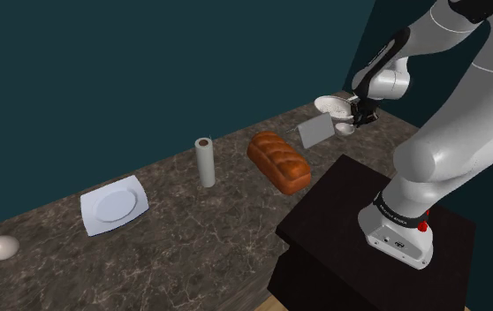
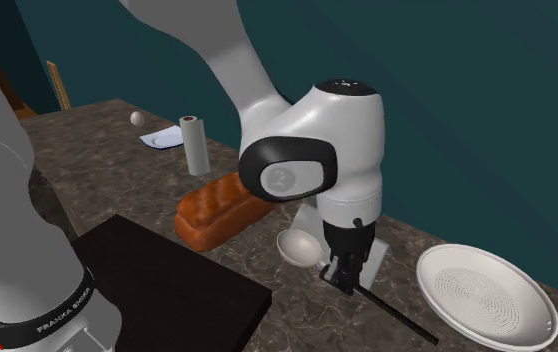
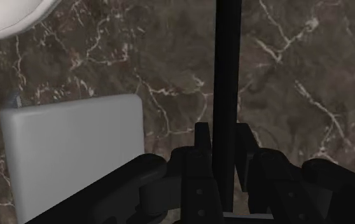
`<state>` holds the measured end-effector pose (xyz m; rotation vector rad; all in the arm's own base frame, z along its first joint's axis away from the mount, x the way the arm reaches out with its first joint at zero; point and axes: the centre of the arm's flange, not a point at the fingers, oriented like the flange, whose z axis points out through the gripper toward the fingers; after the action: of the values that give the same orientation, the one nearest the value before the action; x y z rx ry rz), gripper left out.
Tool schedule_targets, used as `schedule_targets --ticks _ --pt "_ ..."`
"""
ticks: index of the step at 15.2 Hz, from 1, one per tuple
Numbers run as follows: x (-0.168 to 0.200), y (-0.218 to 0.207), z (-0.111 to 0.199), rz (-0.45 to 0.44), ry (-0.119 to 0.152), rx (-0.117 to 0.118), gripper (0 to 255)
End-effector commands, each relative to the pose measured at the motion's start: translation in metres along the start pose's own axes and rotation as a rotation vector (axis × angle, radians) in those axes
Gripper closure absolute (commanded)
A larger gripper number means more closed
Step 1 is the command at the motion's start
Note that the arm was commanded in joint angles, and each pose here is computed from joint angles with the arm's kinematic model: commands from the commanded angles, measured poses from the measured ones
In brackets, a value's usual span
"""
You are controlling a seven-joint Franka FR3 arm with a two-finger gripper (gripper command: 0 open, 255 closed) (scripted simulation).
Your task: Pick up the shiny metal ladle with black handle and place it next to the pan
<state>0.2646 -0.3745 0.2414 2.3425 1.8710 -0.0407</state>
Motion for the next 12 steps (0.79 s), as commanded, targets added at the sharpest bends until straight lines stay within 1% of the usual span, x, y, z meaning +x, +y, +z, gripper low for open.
schedule_targets --ticks 1,8,12 --pt "-0.021 -0.017 0.001 -0.003 0.000 0.000 255" --pt "-0.096 -0.071 0.004 -0.003 0.000 0.000 255" --pt "-0.094 -0.073 0.025 -0.003 0.000 0.000 255"
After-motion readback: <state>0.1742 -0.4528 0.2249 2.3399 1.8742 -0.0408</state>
